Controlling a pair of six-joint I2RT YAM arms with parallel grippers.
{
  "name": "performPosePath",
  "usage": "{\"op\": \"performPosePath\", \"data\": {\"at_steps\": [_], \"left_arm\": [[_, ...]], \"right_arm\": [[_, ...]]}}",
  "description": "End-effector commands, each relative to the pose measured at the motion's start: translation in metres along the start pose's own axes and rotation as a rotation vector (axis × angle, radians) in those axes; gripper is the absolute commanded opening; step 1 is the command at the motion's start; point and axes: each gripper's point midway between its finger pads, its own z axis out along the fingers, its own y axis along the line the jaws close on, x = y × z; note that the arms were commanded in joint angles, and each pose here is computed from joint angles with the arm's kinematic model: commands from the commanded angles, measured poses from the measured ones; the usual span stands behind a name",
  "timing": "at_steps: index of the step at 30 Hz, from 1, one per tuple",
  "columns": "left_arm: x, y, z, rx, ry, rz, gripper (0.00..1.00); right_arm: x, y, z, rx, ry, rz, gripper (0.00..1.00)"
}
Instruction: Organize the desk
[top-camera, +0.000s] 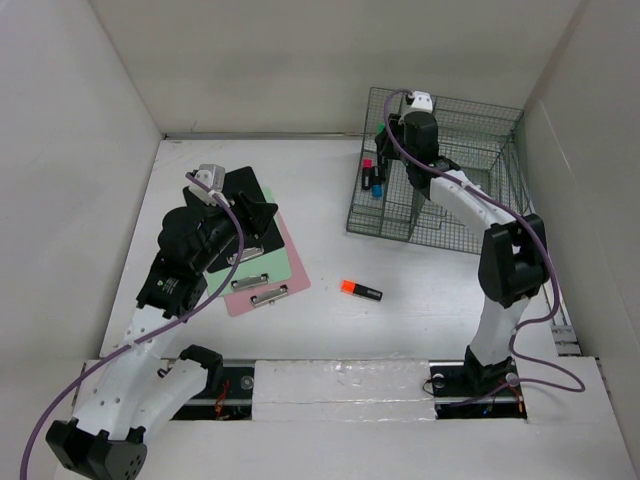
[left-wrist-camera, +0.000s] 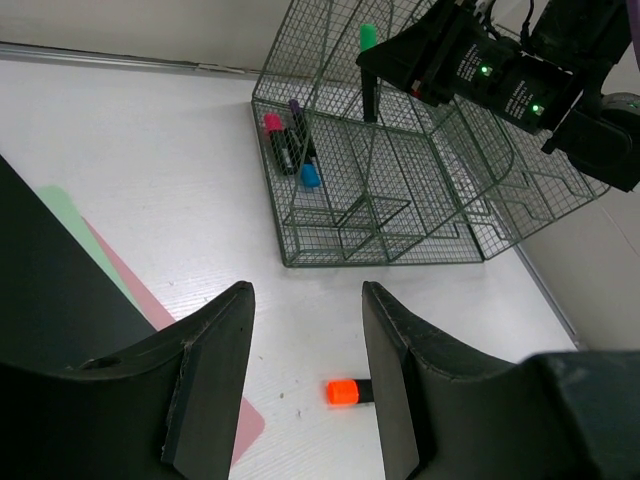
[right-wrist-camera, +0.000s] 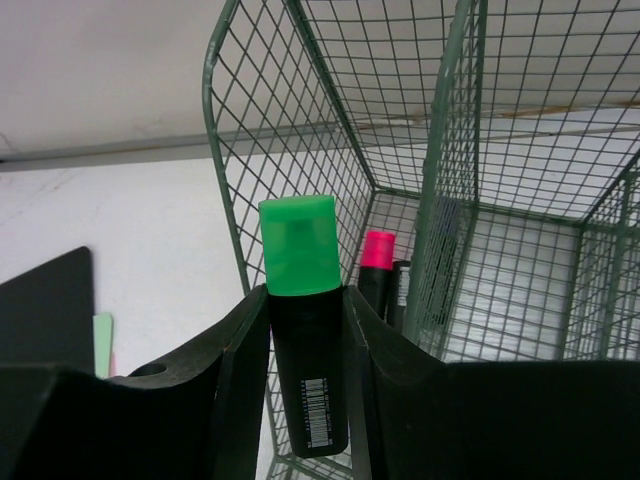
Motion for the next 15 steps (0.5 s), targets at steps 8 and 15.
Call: {"op": "performPosePath", "data": {"at_steps": [8, 15], "left_arm": [[-0.024, -0.013, -0.004, 0.038, -0.065, 0.025, 0.44], [-0.024, -0.013, -0.006, 0.039, -0.066, 0.026, 0.43]], "right_arm": [[-0.03, 0.014, 0.004, -0.046, -0.11, 0.09, 0.5], [-0.04, 0.012, -0.008, -0.055, -0.13, 0.083, 0.53]]}}
